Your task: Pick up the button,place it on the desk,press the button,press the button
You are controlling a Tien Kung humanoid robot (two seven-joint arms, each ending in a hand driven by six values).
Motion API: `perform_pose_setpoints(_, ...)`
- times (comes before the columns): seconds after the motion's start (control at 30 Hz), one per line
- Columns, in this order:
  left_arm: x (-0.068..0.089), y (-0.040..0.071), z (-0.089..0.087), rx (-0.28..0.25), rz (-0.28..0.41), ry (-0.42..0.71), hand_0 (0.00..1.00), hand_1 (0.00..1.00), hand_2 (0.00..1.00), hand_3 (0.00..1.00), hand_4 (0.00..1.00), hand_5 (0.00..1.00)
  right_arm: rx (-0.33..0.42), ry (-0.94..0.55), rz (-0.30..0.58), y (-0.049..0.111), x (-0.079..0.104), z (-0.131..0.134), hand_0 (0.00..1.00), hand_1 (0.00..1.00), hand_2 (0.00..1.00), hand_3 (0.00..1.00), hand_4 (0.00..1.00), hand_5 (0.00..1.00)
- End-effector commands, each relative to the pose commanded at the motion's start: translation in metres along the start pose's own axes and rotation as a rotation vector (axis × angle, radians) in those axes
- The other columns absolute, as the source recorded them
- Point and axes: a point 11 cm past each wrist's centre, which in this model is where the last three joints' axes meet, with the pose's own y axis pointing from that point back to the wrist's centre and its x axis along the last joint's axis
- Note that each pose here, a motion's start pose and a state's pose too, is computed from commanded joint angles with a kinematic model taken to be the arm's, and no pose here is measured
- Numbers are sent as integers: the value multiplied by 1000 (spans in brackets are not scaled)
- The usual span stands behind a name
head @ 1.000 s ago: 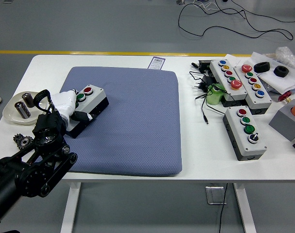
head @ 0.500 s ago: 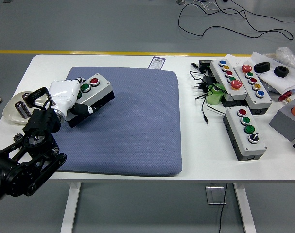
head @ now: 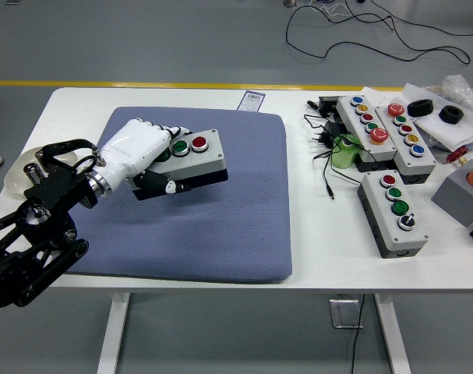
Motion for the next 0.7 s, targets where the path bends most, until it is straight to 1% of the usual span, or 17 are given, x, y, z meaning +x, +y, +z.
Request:
perform_pose_setpoints(0.03, 1, 0, 6, -41, 4, -10, 29, 2, 2, 322, 790, 101, 0, 0, 0, 0, 0, 0, 664, 669, 688, 592, 429, 271)
perform_pose_setpoints(0.07, 1, 0, 9, -65, 6, -19, 29, 2, 2, 323, 795, 88, 0, 0, 0, 0, 0, 0, 664, 669, 688, 592, 429, 271)
perform_pose_setpoints(0.13, 2, 1, 14, -101, 9, -40, 29, 2, 2, 323, 795, 88, -1, 1, 0, 0, 0, 0, 664, 669, 688, 592, 429, 271)
perform_pose_setpoints(0.2, 1, 1, 21, -149, 9, -77, 29, 2, 2, 323, 795, 88, -1, 2, -1, 0, 0, 0, 664, 669, 688, 592, 429, 271)
perform_pose_setpoints(0.27, 0, 0, 25, -180, 4, -104, 29, 2, 2, 325, 799, 87, -1, 3, -1, 0, -1, 0, 664, 669, 688, 592, 429, 270)
perform_pose_setpoints(0.33, -2, 0, 26, -199, -2, -120, 29, 2, 2, 325, 799, 87, -1, 4, -1, 0, -1, 0, 664, 669, 688, 592, 429, 270)
perform_pose_setpoints(0.43, -7, -1, 27, -215, -27, -144, 29, 2, 2, 325, 799, 87, -2, 4, -1, 0, -1, 1, 664, 669, 688, 592, 429, 270)
perform_pose_setpoints(0.47, -10, -1, 26, -217, -40, -149, 32, 2, 2, 293, 802, 81, -2, 5, -1, 0, -1, 1, 664, 669, 689, 592, 429, 271)
perform_pose_setpoints(0.5, -13, -2, 24, -213, -58, -150, 32, 2, 2, 293, 802, 81, -2, 5, -1, 0, -1, 1, 664, 669, 689, 592, 429, 271)
perform_pose_setpoints(0.57, -20, -3, 18, -189, -89, -135, 32, 2, 2, 293, 802, 81, -3, 5, -1, 0, -1, 1, 664, 669, 689, 592, 429, 271)
perform_pose_setpoints(0.6, -22, -3, 14, -177, -96, -127, 32, 2, 2, 293, 802, 81, -4, 6, -1, 0, -1, 1, 664, 669, 689, 592, 429, 271)
perform_pose_setpoints(0.67, -26, -3, 4, -134, -108, -100, 34, 2, 2, 295, 817, 95, -4, 8, -1, 0, -1, 2, 664, 669, 688, 592, 430, 271)
perform_pose_setpoints(0.7, -27, -2, 2, -124, -109, -93, 34, 2, 2, 295, 817, 95, -4, 7, -1, 0, -1, 2, 664, 669, 688, 592, 430, 271)
